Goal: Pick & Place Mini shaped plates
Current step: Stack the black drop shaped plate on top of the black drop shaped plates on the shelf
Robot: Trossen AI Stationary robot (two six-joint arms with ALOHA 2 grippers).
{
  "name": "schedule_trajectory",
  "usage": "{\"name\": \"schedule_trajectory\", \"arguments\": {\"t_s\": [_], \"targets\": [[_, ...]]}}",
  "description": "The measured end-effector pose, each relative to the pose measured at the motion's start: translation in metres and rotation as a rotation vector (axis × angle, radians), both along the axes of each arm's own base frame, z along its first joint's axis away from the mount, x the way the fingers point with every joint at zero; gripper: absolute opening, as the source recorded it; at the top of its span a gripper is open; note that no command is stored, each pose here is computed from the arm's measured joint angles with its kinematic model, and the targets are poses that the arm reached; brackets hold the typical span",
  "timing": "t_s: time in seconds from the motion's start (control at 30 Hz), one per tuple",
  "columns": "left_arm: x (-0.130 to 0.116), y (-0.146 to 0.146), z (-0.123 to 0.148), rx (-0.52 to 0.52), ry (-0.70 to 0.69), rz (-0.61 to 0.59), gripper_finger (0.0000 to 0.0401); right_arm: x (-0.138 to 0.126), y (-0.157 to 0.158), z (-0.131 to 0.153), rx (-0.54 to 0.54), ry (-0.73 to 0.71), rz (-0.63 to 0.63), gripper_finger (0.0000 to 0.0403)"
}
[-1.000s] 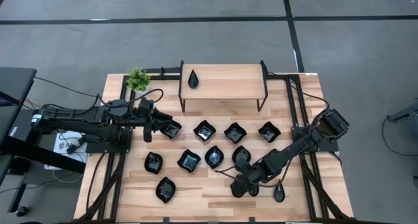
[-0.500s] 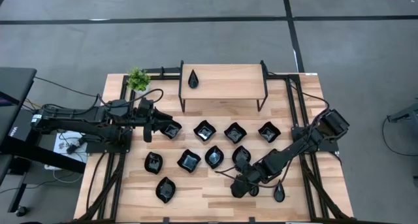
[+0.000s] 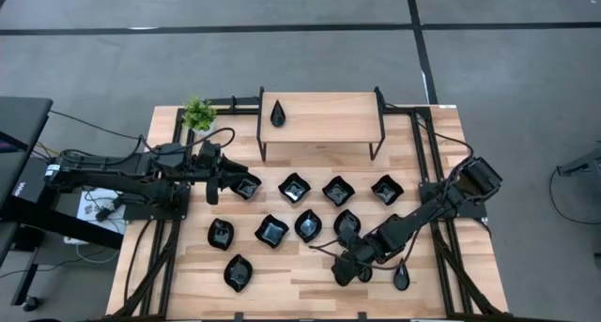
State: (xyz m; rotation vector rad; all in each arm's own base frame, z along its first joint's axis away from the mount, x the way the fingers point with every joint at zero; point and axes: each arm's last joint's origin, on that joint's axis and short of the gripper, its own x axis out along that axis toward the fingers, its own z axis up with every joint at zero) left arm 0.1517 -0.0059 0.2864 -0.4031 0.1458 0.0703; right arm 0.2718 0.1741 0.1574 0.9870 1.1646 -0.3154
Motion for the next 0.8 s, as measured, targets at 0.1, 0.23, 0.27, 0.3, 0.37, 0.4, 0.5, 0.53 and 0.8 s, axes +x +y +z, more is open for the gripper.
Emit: {"name": "schedule_trajectory", "arguments": {"t_s": [0.1,0.23,0.27,0.3,0.37,0.4,0.5,0.53,0.8], "targets": [[0.0,0.0,0.0,0.0,0.0,0.0,0.0122,0.0,0.0,0.0,0.0,0.0,-0.001,0.0003],[0.0,0.0,0.0,0.0,0.0,0.0,0.0122,0.0,0.0,0.0,0.001,0.0,-0.003,0.0001],[0.0,0.0,0.0,0.0,0.0,0.0,0.0122,0.0,0.0,0.0,0.001,0.0,-0.002,0.0001],[0.0,0.0,0.0,0.0,0.0,0.0,0.0122,0.0,0.0,0.0,0.002,0.0,-0.003,0.0001],[0.0,0.0,0.0,0.0,0.0,0.0,0.0122,0.0,0.0,0.0,0.003,-0.003,-0.003,0.0001],[0.0,0.0,0.0,0.0,0.0,0.0,0.0122,0.0,0.0,0.0,0.004,-0.004,-0.003,0.0001],[0.0,0.0,0.0,0.0,0.0,0.0,0.0122,0.001,0.001,0.002,0.005,-0.01,-0.004,0.0001],[0.0,0.0,0.0,0.0,0.0,0.0,0.0122,0.002,0.001,0.003,0.003,-0.013,0.0,0.0001],[0.0,0.0,0.0,0.0,-0.002,0.0,0.0122,0.009,0.0,0.017,-0.058,-0.025,0.019,0.0]]}}
